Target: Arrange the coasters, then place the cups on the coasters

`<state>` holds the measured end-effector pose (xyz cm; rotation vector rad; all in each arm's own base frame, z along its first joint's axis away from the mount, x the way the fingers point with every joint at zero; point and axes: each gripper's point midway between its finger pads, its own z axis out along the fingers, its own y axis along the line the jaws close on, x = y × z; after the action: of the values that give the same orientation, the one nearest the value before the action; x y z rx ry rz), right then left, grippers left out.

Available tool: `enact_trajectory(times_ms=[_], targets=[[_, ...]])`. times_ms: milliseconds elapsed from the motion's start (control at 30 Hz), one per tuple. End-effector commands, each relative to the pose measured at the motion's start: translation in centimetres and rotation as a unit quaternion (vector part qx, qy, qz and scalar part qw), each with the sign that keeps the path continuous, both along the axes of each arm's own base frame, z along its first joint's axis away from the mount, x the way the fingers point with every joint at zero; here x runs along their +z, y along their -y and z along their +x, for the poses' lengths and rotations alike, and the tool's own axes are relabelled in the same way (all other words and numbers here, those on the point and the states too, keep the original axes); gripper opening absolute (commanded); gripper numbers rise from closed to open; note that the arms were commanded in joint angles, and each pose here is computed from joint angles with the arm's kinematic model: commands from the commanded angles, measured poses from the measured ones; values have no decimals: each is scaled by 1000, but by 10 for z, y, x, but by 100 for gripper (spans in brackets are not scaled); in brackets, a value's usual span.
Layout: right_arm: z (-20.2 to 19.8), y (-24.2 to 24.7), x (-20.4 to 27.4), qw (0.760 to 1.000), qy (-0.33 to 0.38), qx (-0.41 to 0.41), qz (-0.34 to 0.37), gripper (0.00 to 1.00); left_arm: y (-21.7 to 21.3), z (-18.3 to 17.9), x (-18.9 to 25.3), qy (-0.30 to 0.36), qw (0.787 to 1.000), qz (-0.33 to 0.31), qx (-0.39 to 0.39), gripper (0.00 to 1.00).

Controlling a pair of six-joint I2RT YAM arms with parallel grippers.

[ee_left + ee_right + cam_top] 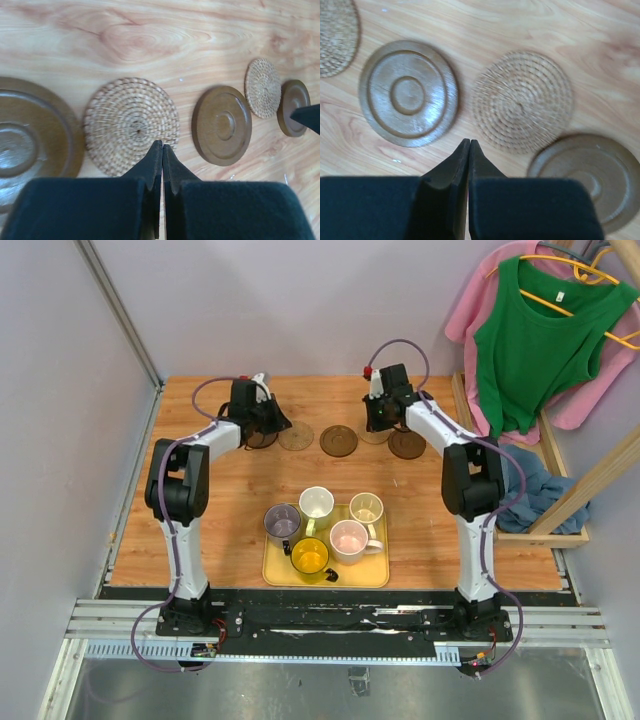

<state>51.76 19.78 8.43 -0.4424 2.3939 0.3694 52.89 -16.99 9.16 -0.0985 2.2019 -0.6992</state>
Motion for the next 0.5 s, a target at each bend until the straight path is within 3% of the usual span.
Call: enact_trajectory(times_ms=[0,467], targets=[[9,-41,14,997,42,62,7,1,25,9,-2,21,999,-21,-41,0],[-2,-94,-23,993,10,114,35,1,37,2,-38,-32,998,-10,-55,1]])
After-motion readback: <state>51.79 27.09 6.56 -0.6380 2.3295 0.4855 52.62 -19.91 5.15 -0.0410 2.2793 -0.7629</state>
